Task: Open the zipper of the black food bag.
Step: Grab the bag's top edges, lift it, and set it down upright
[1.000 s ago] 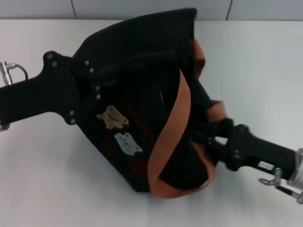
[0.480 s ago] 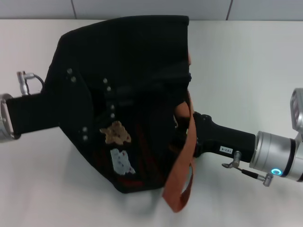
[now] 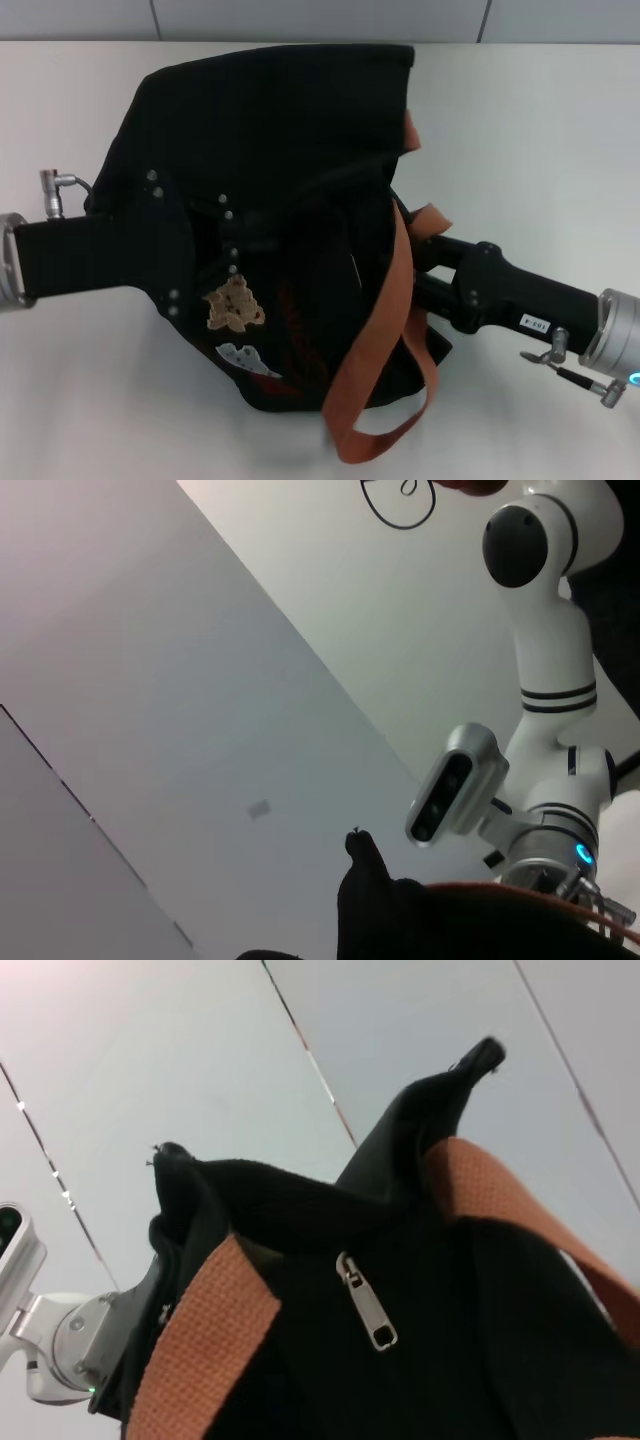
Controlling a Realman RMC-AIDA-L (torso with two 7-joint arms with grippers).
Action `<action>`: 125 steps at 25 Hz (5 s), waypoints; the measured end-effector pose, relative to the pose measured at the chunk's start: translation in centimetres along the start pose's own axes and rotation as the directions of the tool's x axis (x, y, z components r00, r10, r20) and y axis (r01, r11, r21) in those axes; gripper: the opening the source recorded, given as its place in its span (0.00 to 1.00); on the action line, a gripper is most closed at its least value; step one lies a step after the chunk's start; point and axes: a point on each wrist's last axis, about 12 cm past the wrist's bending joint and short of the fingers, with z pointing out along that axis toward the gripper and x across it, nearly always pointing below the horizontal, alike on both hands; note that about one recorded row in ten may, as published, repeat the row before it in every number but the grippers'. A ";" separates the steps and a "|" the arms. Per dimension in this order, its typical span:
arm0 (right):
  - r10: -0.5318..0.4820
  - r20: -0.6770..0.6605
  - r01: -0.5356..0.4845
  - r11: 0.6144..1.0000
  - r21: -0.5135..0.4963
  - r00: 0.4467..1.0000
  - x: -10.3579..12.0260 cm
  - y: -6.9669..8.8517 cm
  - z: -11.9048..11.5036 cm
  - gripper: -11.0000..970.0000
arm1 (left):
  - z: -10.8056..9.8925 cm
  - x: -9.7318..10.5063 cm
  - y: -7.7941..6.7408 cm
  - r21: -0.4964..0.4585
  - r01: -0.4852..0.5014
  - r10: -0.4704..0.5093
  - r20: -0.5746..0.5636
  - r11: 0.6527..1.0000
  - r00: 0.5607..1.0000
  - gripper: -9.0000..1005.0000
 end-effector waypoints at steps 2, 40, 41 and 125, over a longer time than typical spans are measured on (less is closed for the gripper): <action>-0.003 0.008 0.003 1.000 0.003 1.000 -0.1 -0.1 0.0 0.49 | -0.2 -0.2 0.4 0.006 0.001 -0.001 -0.011 1.000 1.000 0.10; -0.377 0.159 0.390 0.919 -0.058 0.913 -3.4 0.1 1.1 0.48 | 0.6 -7.2 7.1 0.231 0.238 -0.175 -0.263 0.943 0.949 0.10; -0.379 0.156 0.392 0.918 -0.061 0.912 -3.4 0.1 1.2 0.48 | 0.7 -7.3 7.1 0.233 0.240 -0.177 -0.264 0.942 0.948 0.10; -0.341 0.078 0.342 0.940 0.000 0.937 -2.0 -0.4 1.2 0.01 | 0.4 -8.3 7.1 0.211 0.191 -0.152 -0.192 0.959 0.970 0.10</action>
